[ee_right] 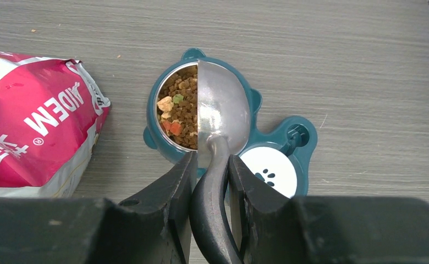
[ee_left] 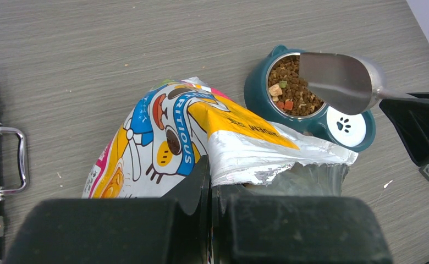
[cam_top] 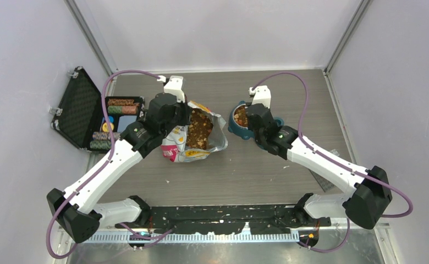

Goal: Serve the pet food

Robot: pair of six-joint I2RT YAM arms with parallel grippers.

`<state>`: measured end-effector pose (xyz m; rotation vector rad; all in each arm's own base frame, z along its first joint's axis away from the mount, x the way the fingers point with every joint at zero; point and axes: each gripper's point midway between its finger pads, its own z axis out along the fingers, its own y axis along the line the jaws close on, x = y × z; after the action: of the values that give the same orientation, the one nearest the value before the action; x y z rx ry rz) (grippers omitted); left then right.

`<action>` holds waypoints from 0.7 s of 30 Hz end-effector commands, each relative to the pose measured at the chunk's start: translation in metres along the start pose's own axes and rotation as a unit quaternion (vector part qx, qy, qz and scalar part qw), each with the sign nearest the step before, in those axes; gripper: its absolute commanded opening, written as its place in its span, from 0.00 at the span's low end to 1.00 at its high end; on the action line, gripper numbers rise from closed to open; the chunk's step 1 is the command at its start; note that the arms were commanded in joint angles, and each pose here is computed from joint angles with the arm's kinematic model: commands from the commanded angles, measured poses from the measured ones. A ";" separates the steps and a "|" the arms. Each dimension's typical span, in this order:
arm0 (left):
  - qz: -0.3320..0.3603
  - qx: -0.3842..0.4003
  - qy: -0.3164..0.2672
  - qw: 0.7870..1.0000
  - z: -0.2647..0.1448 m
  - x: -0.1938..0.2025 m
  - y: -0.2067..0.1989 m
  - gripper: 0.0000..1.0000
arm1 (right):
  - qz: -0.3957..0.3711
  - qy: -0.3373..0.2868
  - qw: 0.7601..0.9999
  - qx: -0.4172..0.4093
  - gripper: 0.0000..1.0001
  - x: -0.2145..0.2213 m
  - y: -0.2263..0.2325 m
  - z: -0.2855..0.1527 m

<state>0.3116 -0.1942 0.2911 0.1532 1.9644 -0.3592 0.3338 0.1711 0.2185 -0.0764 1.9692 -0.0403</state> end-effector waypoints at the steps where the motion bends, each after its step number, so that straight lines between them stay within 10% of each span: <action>1: -0.009 0.003 -0.051 0.999 -0.011 -0.027 0.002 0.00 | 0.016 -0.063 0.997 0.031 0.05 -0.046 -0.007 -0.008; 21: -0.009 0.005 -0.046 0.999 -0.010 -0.025 0.000 0.00 | 0.101 -0.099 0.990 0.012 0.05 -0.054 -0.020 -0.033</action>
<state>0.3115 -0.1942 0.2910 0.1532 1.9635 -0.3601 0.3248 0.1530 0.2556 0.0207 1.8613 -0.0367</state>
